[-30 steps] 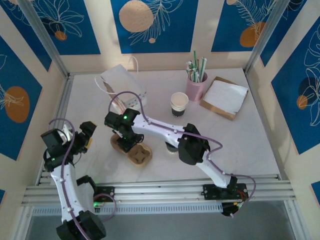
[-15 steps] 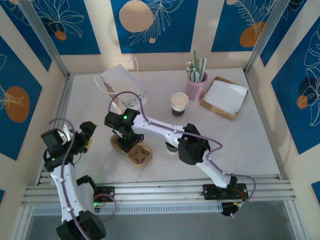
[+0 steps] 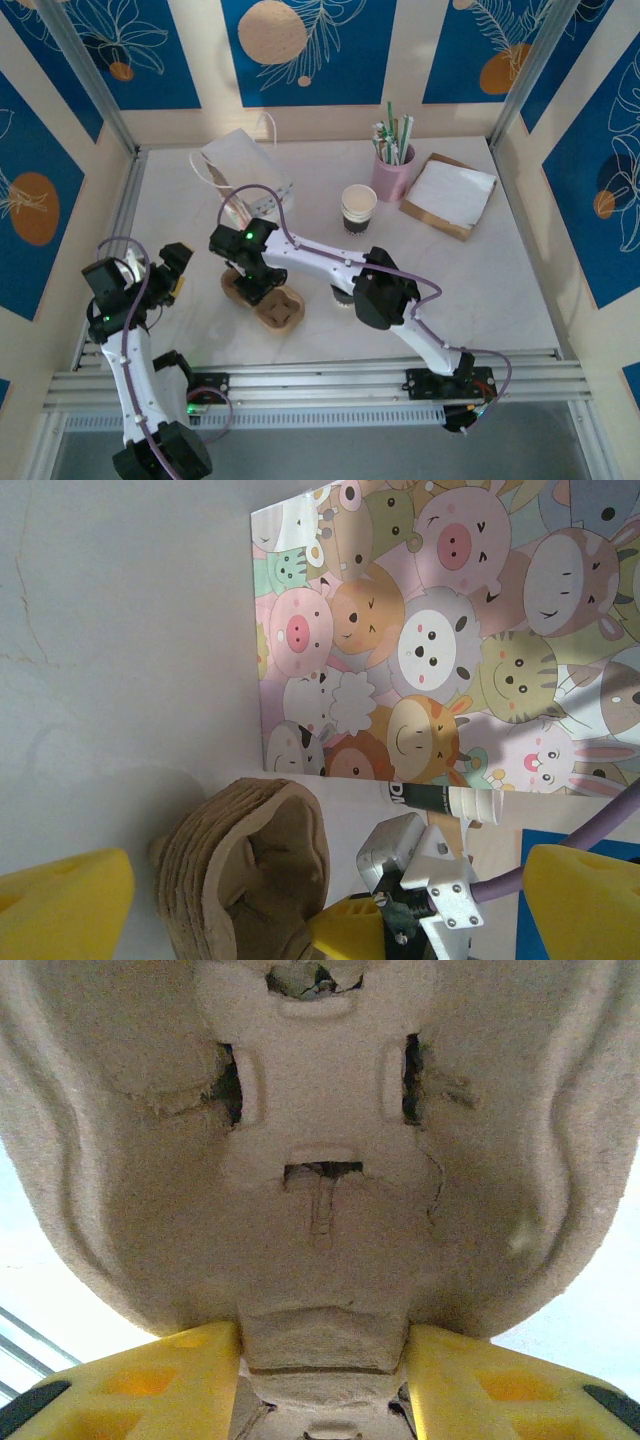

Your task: Pack the takeout coffee

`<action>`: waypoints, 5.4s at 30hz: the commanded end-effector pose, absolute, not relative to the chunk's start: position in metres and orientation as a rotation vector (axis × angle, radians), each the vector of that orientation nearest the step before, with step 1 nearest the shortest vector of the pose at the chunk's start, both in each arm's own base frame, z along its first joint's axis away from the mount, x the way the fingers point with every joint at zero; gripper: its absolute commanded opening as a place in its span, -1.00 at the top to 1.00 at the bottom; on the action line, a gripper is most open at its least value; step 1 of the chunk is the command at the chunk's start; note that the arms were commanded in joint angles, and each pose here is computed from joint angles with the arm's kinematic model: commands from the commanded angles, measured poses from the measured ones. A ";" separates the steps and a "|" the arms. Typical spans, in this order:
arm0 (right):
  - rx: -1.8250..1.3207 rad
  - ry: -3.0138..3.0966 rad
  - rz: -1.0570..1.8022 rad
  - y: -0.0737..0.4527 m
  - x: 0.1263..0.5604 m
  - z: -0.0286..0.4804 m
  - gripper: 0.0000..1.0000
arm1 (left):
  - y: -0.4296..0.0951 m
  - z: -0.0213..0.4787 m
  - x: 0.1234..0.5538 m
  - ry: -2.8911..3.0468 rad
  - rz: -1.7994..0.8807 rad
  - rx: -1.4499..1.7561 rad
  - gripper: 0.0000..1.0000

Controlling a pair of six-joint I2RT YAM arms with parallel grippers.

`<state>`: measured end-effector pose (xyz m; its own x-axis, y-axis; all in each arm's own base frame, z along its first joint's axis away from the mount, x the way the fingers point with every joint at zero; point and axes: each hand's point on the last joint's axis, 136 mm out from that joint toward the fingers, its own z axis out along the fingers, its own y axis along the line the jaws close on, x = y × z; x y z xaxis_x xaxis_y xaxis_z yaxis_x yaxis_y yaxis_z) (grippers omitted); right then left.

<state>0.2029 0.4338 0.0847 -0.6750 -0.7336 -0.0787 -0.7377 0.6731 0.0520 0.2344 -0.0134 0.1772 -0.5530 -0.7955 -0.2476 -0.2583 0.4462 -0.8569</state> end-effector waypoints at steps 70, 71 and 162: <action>-0.783 2.439 0.578 0.302 0.124 0.351 0.19 | -0.064 0.308 0.206 1.996 -1.131 -0.536 -1.00; -0.772 2.434 0.588 0.295 0.119 0.355 0.19 | -0.065 0.311 0.205 1.992 -1.128 -0.533 -1.00; -0.696 1.927 0.886 0.433 0.403 0.403 0.19 | -0.076 0.307 0.407 2.259 -0.698 -0.523 0.09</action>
<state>0.4000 0.4299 0.3945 -0.4813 -0.1393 -0.8654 -0.7291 0.6116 0.3071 0.4049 -0.0728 0.3036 -0.6803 -0.5583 -0.4748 -0.1998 0.7646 -0.6128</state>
